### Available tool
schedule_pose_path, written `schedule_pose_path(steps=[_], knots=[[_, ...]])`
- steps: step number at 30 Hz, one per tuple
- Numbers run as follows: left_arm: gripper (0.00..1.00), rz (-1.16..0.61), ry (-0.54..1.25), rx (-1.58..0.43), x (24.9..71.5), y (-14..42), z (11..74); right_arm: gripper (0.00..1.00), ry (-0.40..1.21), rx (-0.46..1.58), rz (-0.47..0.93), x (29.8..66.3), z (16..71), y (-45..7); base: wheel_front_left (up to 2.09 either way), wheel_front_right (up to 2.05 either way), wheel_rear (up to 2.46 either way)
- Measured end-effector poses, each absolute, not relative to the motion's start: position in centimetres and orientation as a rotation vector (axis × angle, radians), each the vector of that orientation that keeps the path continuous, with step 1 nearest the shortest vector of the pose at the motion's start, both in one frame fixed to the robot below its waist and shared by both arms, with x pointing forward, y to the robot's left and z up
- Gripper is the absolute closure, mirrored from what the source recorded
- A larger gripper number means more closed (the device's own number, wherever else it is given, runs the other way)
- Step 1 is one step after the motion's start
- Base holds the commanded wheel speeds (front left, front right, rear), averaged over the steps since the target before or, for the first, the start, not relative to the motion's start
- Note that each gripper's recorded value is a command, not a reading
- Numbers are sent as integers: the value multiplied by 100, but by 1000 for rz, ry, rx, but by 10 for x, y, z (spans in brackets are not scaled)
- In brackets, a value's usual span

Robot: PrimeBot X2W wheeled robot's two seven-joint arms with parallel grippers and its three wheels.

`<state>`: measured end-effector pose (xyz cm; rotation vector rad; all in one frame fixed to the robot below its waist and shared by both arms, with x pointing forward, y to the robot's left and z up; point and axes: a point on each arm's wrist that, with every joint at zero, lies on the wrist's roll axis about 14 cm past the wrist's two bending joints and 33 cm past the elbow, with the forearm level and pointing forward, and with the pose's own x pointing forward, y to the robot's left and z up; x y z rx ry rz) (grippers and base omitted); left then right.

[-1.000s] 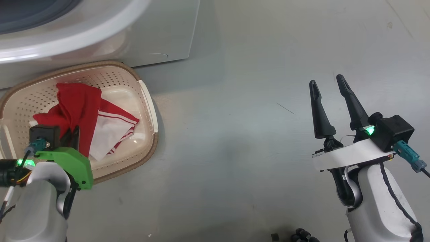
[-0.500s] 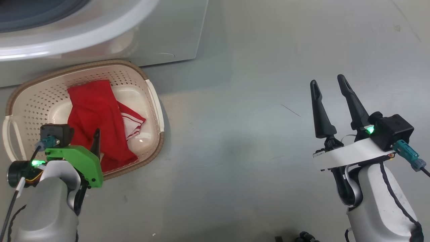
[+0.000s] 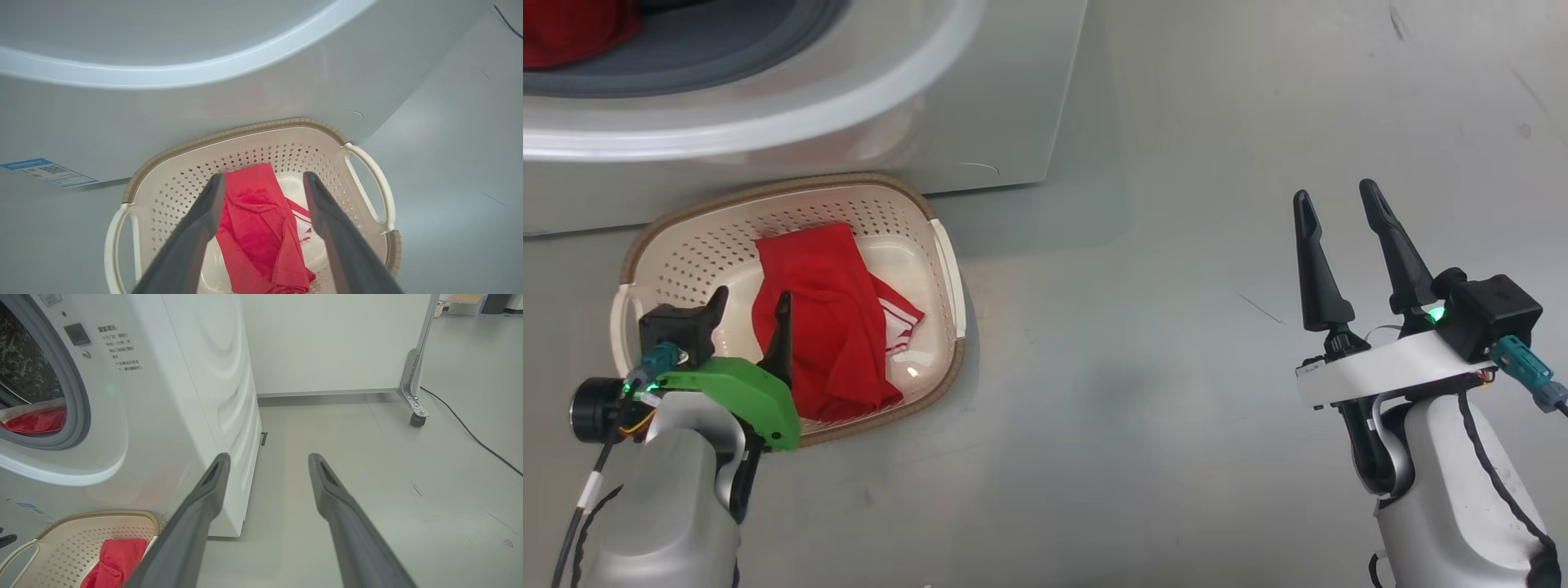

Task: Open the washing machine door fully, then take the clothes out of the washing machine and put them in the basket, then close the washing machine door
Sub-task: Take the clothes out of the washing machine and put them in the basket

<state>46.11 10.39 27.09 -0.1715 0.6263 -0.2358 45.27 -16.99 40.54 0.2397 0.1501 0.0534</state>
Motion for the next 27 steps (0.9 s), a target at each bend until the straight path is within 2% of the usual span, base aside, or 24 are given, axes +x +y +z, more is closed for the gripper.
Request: schedule_pose_path(steps=[16,27], knots=[[0,-195,373,-173,472,124,358,0,85,247,158,453,437,-138,0,0,0],[0,-145,249,-162,454,148,407,0,61,254,224,439,454,-116,0,0,0]])
